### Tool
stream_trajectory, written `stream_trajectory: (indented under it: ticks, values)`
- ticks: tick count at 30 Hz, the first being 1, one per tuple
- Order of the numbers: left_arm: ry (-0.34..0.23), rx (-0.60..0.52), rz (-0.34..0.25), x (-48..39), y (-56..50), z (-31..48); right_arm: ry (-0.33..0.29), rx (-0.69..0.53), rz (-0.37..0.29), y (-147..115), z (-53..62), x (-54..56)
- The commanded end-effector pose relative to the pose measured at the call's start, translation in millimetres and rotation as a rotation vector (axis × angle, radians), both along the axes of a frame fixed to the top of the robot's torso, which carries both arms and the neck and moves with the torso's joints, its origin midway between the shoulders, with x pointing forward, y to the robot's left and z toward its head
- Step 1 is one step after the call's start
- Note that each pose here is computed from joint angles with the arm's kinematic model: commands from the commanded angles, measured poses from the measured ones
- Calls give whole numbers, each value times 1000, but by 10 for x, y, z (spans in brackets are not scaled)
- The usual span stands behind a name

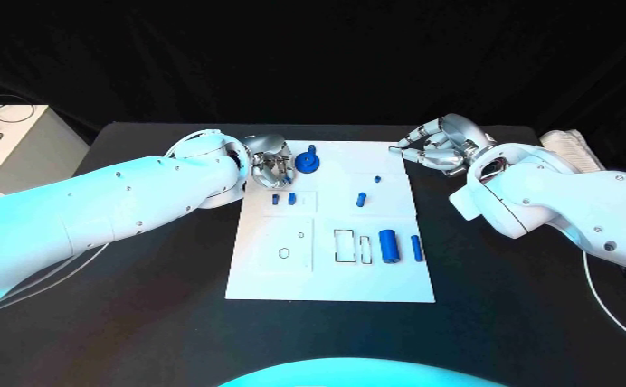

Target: Assemble the parts on the task board

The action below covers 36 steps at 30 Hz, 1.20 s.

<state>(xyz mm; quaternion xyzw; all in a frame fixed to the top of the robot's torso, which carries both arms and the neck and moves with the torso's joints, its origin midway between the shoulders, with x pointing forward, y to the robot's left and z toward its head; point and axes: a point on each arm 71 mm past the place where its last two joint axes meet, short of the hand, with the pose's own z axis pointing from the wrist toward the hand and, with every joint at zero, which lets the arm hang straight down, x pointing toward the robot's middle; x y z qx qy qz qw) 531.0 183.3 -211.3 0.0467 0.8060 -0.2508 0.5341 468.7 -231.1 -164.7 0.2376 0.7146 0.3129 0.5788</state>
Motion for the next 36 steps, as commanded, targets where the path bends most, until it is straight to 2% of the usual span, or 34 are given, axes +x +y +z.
stream_trajectory:
  ticks: [1, 12, 36]
  values:
    - [42, 49, -11, -25, -15, -67, -7, -7, 15, 12, 2, -2]
    - [50, 74, -10, -26, -10, -82, -7, -7, 15, 11, 2, -2]
    - [24, 56, 2, -25, 10, -60, -9, -7, 13, 10, 3, 0]
